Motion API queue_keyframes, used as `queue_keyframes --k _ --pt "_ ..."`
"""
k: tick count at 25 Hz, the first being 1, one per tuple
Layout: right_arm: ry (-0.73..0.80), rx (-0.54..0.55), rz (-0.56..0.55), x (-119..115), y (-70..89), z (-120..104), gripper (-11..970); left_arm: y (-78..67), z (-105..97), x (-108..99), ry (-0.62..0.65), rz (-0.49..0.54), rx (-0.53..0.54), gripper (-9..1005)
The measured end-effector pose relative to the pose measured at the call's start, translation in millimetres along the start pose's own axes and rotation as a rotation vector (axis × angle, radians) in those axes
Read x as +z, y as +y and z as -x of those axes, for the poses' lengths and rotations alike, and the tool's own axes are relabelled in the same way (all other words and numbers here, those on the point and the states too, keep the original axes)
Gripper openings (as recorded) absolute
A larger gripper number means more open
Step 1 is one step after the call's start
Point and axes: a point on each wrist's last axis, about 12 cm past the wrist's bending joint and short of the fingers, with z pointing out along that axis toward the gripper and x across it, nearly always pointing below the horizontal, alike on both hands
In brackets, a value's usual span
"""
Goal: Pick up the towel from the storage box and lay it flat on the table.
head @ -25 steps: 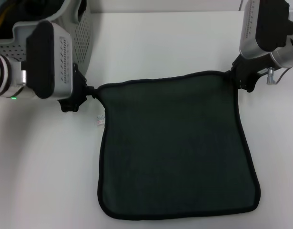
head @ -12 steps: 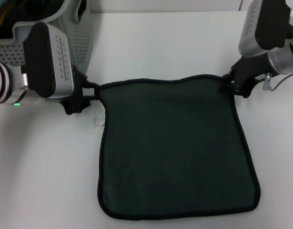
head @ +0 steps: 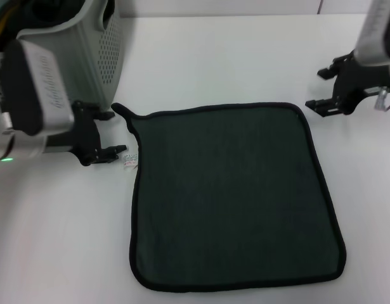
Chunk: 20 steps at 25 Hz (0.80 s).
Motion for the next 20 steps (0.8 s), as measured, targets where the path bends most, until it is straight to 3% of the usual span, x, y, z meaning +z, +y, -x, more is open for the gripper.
queue_keyframes --k 3,5,7,13,16,20 --pt "-0.085 0.015 -0.005 -12 8.0 -3 490 -6.6 -5 -12 -0.113 0.017 -0.128 623" --pt "-0.172 0.024 0.032 -17 21.5 -9 533 -18.6 -7 -19 -0.229 -0.009 -0.219 666" --pt "-0.271 0.026 0.098 -20 36.6 -11 759 -31.9 -9 -21 -0.314 -0.051 -0.277 708" --pt "-0.574 -0.018 0.361 -51 79.3 -25 885 -75.6 -12 -33 -0.617 -0.253 -0.384 849" --pt "-0.691 -0.038 0.434 -71 87.2 -33 885 -88.4 -11 -43 -0.787 -0.314 -0.360 883" --pt "-0.743 -0.031 0.469 -83 90.8 -44 885 -93.1 -9 -48 -0.859 -0.373 -0.368 880"
